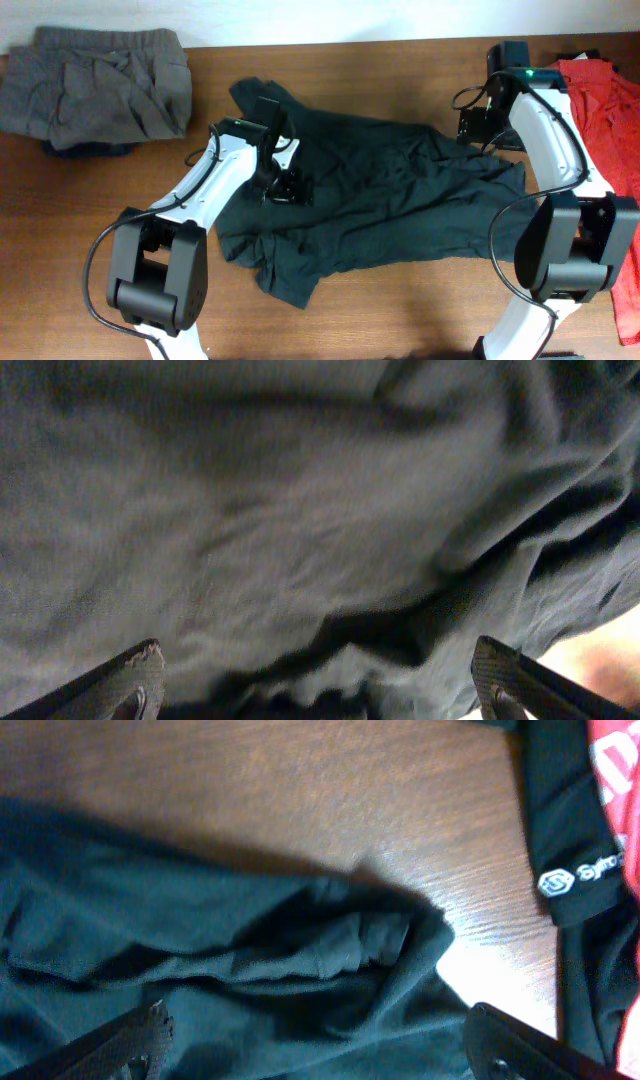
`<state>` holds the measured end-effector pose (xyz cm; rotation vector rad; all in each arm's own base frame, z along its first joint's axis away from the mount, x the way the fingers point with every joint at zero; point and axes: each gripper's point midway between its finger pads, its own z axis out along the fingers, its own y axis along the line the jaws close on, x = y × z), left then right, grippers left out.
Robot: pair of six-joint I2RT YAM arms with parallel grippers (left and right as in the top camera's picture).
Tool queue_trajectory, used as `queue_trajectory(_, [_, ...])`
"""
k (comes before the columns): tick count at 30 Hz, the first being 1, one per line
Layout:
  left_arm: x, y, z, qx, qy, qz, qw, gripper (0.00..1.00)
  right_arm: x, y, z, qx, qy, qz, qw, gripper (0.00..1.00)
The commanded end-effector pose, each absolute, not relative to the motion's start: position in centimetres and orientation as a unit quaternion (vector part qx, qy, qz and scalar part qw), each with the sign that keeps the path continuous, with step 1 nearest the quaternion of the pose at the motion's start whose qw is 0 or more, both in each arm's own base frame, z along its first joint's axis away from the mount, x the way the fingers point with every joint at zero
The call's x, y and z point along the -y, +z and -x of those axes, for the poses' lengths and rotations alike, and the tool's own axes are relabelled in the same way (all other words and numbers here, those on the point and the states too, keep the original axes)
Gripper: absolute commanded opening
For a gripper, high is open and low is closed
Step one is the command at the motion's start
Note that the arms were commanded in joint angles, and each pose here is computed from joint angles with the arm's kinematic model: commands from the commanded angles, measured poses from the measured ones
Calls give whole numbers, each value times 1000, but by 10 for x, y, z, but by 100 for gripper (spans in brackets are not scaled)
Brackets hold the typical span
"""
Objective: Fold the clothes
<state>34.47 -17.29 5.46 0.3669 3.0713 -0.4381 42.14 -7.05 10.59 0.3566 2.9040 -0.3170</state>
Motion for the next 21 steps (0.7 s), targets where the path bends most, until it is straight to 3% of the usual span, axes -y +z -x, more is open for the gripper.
queue_trajectory(1, [188,47,-347,-978,-162,-134,7,97,61,92,-417,-987,-85,-110,86,69])
queue_trajectory(6, [204,34,-335,-971,-191,-140,-27,97,47,76,-428,-987,-43,-107,107,59])
queue_trajectory(8, [206,29,-333,-971,-190,-142,-33,92,43,72,-433,-987,-29,-106,118,46])
queue_trajectory(9, [207,28,-333,-971,-190,-143,-33,82,40,71,-436,-987,-20,-106,123,37])
queue_trajectory(10, [207,28,-334,-971,-190,-143,-31,58,28,70,-442,-986,15,-101,133,23])
queue_trajectory(11, [208,28,-335,-971,-190,-144,-28,36,21,69,-444,-985,36,-98,137,16])
queue_trajectory(12, [208,28,-337,-971,-191,-144,-26,20,16,69,-445,-984,51,-96,139,13])
queue_trajectory(14, [209,28,-338,-971,-191,-139,-25,6,10,66,-444,-984,66,-93,134,7])
queue_trajectory(21, [204,21,-325,-977,-181,-90,-65,1,8,42,-424,-988,67,-95,100,4])
